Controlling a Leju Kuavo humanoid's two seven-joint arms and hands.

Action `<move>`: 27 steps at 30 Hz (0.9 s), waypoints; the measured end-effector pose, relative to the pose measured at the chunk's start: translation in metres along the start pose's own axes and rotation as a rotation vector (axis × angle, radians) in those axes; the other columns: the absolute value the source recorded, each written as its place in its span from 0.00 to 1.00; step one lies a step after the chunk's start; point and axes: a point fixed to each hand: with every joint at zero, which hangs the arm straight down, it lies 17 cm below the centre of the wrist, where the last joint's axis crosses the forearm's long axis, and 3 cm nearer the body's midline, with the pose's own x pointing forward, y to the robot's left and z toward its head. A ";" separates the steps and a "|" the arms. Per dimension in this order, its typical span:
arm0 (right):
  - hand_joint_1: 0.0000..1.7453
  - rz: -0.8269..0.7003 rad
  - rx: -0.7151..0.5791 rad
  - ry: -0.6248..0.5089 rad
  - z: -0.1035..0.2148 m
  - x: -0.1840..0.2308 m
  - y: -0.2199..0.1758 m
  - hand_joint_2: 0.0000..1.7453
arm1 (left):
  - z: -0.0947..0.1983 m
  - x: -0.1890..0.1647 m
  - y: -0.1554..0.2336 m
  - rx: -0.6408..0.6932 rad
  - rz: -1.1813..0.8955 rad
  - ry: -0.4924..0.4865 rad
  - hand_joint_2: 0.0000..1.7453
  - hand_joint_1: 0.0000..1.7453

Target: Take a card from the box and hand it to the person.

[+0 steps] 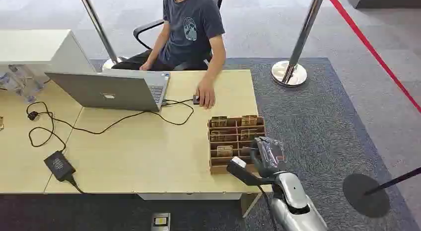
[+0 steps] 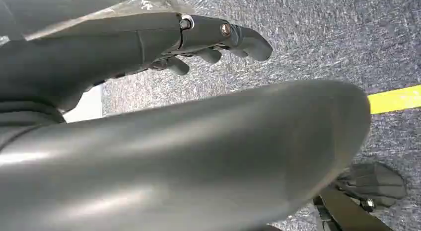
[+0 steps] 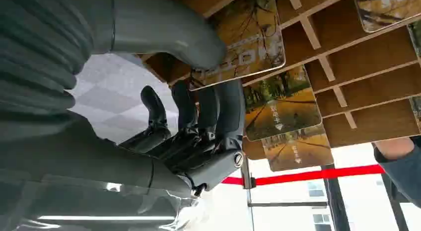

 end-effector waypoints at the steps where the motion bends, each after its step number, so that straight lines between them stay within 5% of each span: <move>1: 0.76 0.000 0.000 0.000 0.000 0.000 0.000 1.00 | 0.000 0.000 0.000 0.000 0.000 0.000 0.00 0.00; 7: 0.82 0.000 0.000 0.001 0.000 0.000 0.000 1.00 | 0.000 0.000 0.000 0.000 -0.001 -0.001 0.00 0.00; 13: 1.00 0.000 -0.007 0.005 0.001 0.001 -0.002 1.00 | 0.000 0.000 0.000 0.000 -0.005 -0.002 0.00 0.00; 27: 1.00 0.015 -0.015 0.004 0.004 0.005 -0.006 1.00 | 0.000 0.002 0.000 -0.001 -0.006 -0.011 0.00 0.00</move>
